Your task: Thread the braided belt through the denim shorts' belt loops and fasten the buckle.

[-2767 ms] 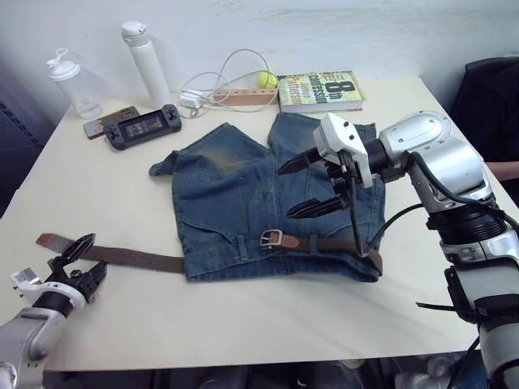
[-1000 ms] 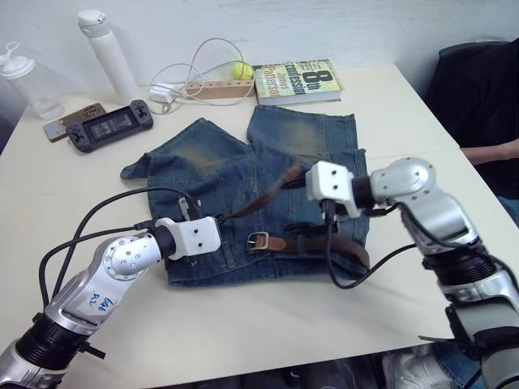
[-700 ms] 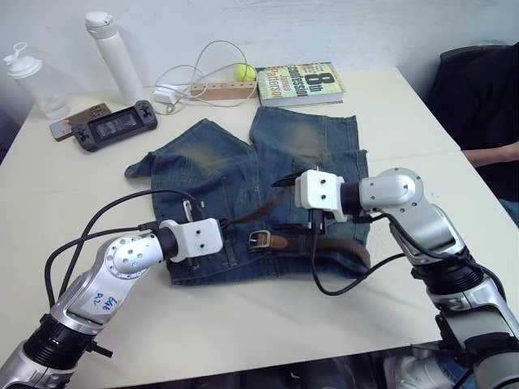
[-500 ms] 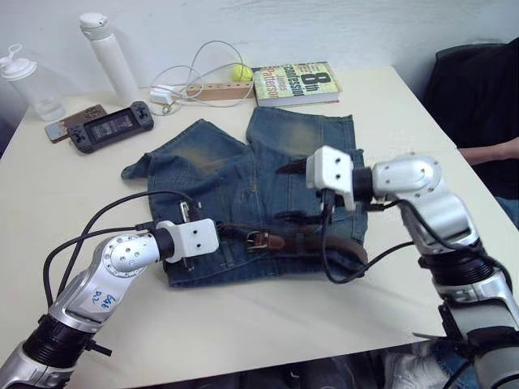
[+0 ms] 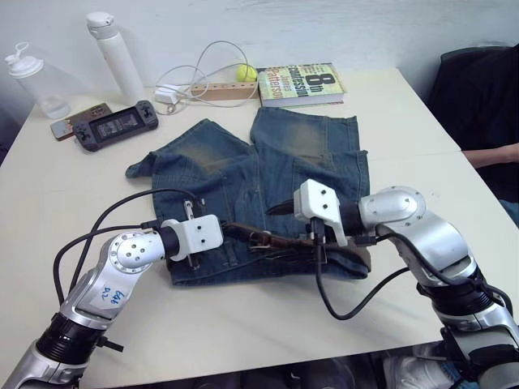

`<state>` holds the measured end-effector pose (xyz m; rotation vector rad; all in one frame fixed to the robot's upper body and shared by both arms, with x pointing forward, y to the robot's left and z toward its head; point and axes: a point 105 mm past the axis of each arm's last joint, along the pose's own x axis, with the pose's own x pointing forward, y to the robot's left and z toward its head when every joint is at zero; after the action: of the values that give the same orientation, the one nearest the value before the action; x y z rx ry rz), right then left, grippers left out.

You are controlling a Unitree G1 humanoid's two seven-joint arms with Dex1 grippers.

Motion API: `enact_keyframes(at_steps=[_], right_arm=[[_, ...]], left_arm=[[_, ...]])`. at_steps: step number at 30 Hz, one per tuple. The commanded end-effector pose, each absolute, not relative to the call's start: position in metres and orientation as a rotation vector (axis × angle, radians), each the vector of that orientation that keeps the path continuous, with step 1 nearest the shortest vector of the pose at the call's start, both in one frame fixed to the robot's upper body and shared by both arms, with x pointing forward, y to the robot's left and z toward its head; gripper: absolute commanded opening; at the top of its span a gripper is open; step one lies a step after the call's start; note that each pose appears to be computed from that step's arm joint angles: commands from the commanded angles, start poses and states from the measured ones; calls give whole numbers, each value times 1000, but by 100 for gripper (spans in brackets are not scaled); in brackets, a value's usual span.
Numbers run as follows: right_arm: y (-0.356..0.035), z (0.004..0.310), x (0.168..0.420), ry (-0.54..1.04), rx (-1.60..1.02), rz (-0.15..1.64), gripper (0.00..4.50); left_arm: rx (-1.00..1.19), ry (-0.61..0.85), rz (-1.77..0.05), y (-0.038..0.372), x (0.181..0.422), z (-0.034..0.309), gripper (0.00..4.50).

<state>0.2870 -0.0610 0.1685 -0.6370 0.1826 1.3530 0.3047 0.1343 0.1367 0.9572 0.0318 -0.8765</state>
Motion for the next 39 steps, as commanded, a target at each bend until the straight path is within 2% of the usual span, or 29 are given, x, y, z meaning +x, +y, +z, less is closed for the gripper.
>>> enact_keyframes(at_steps=[1,2,3,4,11,12,14,16,18,19,23,26,29,32,34,36,39], right_arm=[[-70,167,292,191,-688,1300,450],[-76,165,295,206,-690,1281,450],[-79,164,297,215,-692,1267,398],[-84,162,299,233,-694,1255,372],[-100,164,309,271,-669,1205,24],[-101,165,310,268,-666,1200,6],[-101,168,312,254,-666,1193,6],[-99,173,315,212,-681,1194,6],[-93,183,318,127,-712,1194,0],[-91,186,320,102,-721,1193,0],[-81,193,327,7,-755,1160,0],[-67,196,329,-62,-763,1145,0],[-55,201,328,-145,-805,1151,0],[-41,208,321,-281,-912,1194,0],[-33,214,315,-374,-951,1219,0],[-26,219,310,-452,-972,1241,0],[-21,224,303,-565,-1063,1248,0]], left_arm=[[973,16,-865,136,306,144,1],[973,19,-865,136,308,144,1],[973,22,-866,136,309,144,0],[968,22,-864,136,312,145,0],[917,31,-869,136,319,147,0],[914,36,-867,138,320,147,0],[865,39,-848,141,323,152,0],[705,64,-812,144,327,161,0],[381,133,-807,148,325,175,76],[289,158,-819,147,322,179,106],[-46,258,-805,161,312,202,280],[-320,247,-777,185,303,233,434],[-465,226,-994,189,273,251,444],[-536,349,-1168,189,229,248,444],[-625,451,-1204,182,210,239,444],[-632,564,-1235,172,195,224,444],[-677,536,-1258,151,194,211,444]])
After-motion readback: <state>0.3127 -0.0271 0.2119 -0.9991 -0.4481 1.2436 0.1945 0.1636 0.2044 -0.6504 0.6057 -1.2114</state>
